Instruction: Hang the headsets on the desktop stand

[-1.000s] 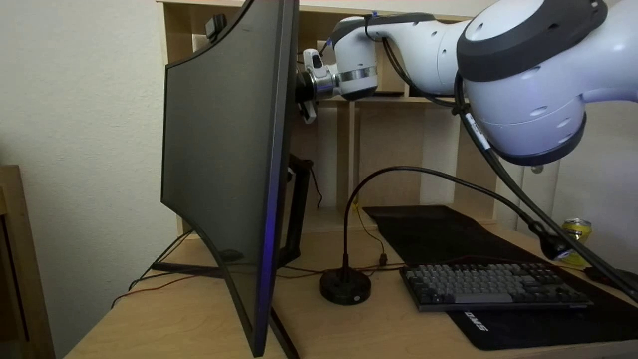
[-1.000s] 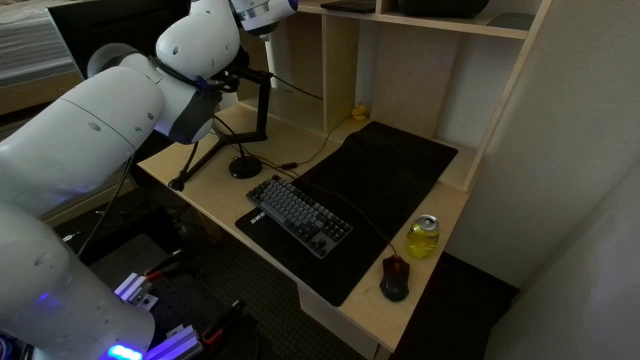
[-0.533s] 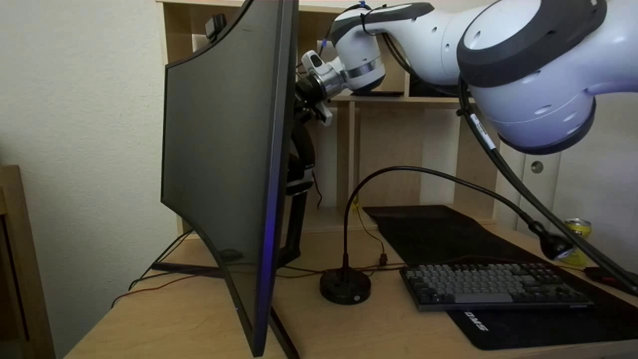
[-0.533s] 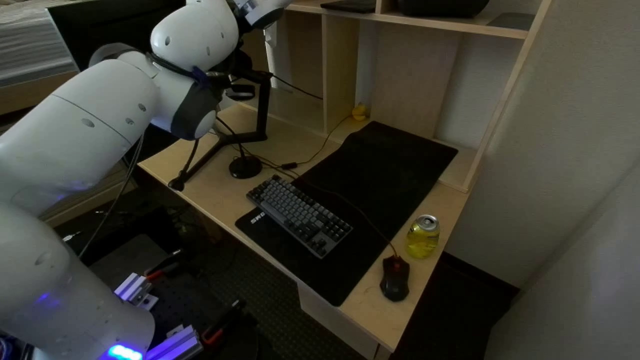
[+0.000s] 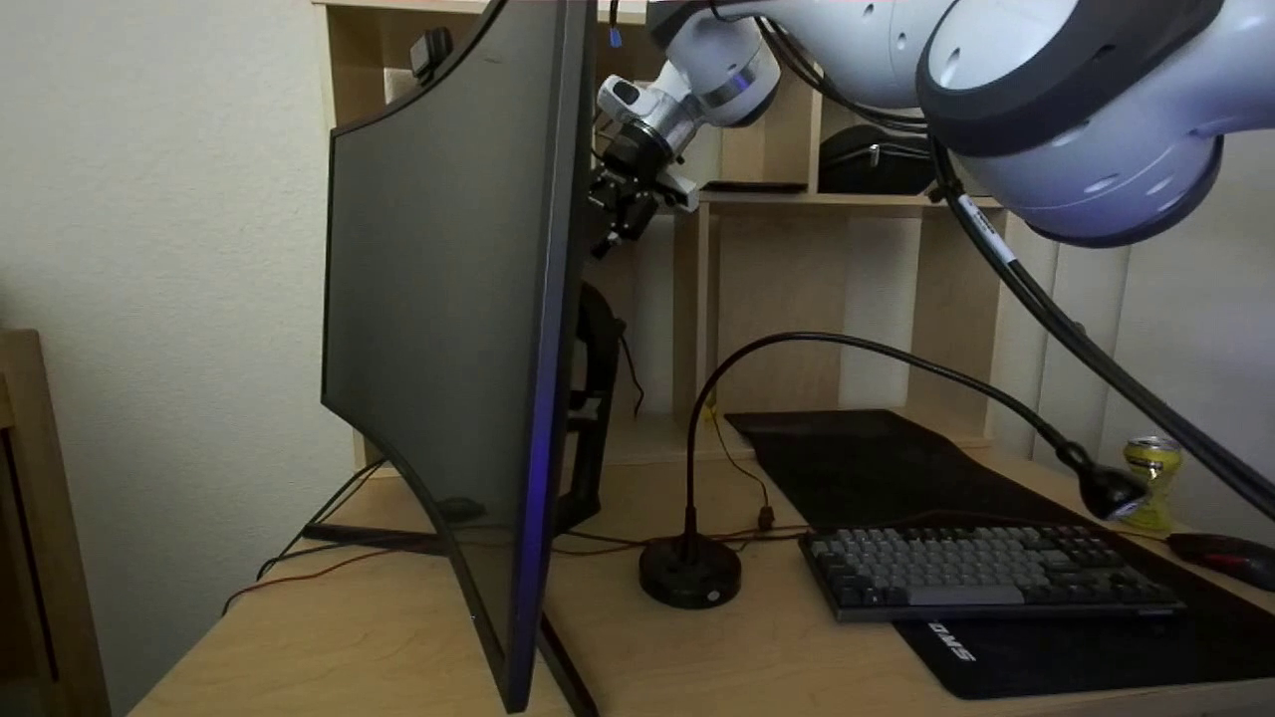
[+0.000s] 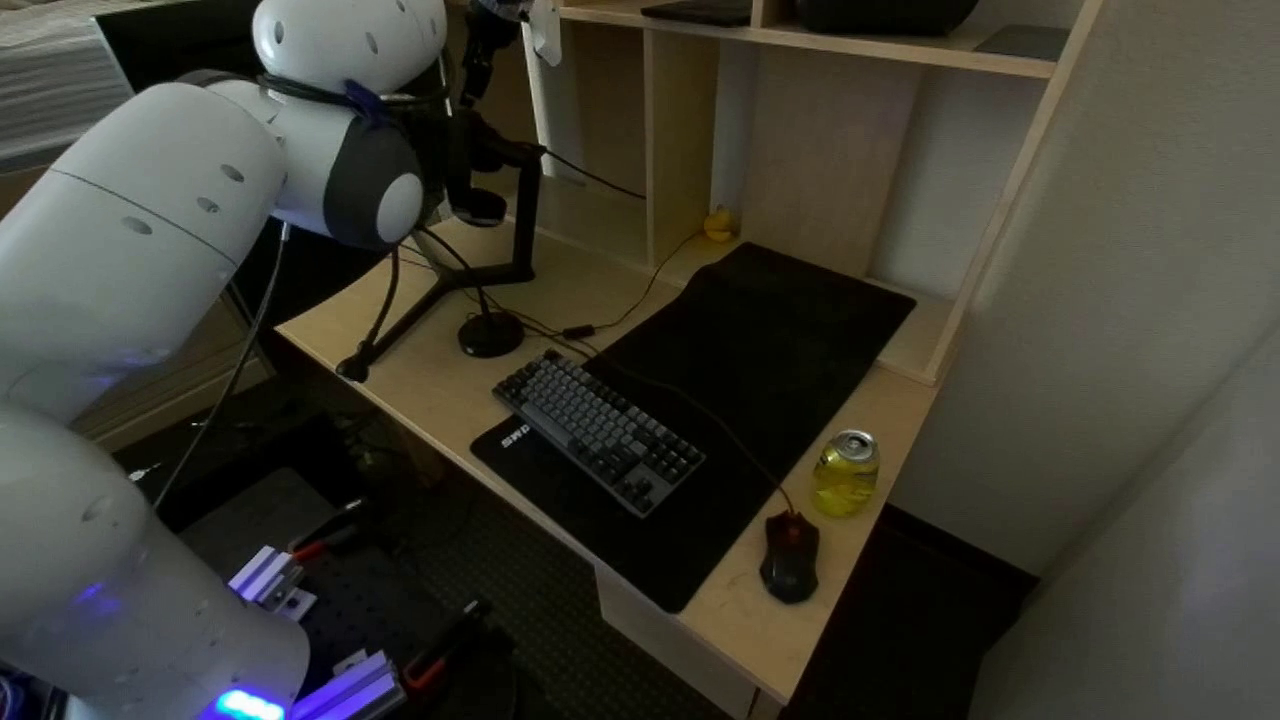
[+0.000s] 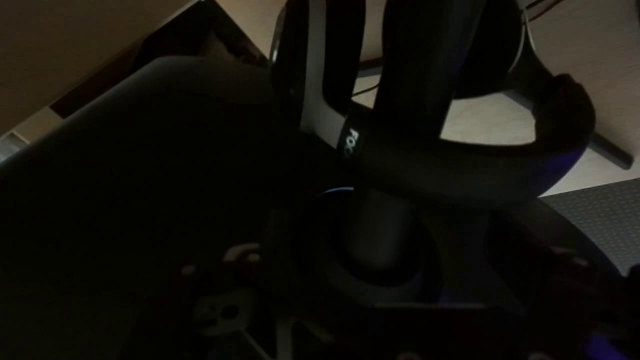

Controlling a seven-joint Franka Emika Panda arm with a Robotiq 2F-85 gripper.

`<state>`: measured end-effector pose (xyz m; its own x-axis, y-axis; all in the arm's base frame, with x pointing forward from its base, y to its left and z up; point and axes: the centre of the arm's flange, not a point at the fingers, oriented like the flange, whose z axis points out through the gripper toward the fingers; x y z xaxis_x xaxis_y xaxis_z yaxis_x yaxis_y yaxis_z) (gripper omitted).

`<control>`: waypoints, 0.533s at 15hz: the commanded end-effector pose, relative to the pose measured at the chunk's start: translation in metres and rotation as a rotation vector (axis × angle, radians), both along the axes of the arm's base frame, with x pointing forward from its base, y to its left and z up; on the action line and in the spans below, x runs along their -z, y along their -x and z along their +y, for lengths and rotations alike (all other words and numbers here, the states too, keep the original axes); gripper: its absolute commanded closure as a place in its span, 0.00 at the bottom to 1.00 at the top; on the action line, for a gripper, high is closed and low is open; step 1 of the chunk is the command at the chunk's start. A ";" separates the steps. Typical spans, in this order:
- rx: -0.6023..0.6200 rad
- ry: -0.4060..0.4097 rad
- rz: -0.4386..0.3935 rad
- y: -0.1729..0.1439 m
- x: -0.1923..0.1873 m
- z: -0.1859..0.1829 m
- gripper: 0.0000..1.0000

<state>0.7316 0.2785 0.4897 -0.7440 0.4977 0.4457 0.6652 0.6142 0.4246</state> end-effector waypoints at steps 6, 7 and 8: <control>0.065 0.138 -0.005 0.008 -0.011 0.005 0.00; 0.065 0.141 -0.006 0.008 -0.011 0.005 0.00; 0.066 0.142 -0.006 0.008 -0.011 0.005 0.00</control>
